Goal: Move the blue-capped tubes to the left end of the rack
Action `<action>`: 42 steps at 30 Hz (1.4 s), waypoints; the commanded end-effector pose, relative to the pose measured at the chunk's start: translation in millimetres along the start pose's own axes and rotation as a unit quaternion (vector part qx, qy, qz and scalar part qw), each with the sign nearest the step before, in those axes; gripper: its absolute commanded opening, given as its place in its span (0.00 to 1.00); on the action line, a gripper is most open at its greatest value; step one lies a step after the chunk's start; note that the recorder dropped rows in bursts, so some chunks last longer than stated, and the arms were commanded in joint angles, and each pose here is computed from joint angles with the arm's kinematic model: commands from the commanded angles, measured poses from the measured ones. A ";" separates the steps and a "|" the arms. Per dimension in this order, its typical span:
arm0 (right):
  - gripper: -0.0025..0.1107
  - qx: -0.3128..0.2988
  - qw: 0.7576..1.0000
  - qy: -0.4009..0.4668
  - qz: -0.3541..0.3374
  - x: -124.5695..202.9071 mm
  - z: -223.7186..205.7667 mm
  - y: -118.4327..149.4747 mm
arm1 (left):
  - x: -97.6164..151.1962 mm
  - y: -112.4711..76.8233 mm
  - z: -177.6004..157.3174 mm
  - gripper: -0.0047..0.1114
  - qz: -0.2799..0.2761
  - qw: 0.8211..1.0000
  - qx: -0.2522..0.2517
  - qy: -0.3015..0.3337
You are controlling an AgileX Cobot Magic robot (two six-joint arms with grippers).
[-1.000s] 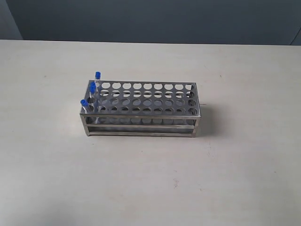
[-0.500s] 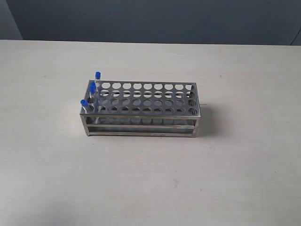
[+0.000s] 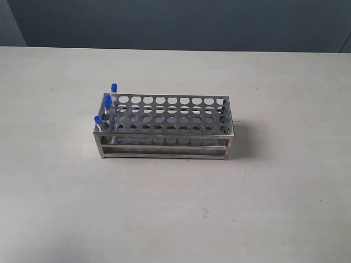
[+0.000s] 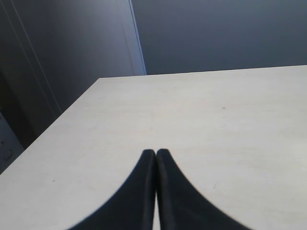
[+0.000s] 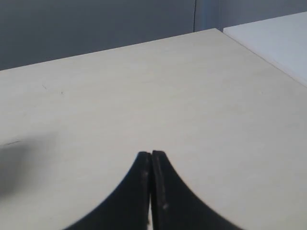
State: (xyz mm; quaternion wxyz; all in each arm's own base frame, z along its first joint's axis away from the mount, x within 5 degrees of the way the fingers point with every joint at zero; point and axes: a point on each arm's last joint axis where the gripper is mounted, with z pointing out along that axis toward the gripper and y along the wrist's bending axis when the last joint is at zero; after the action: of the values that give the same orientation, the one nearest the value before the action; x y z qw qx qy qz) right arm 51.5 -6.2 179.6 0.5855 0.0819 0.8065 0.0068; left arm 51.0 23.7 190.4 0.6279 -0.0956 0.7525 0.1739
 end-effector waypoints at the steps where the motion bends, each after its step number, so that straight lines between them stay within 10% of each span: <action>1: 0.02 -0.003 1.000 -0.008 -0.002 1.3 1.0 0.4 | -2.3 0.0 -0.8 0.05 0.001 1.000 0.002 -0.008; 42: 0.02 -0.021 0.997 -0.022 -0.066 -1.0 0.8 4.0 | -2.3 0.0 -0.8 0.05 0.001 1.000 0.002 -0.008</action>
State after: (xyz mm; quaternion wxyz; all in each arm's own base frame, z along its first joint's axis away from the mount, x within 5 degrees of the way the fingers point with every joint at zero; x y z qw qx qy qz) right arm 52.8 -2.3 180.2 0.5968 0.0153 0.8021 -0.0145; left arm 51.0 23.7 190.4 0.6279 -0.0956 0.7525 0.1739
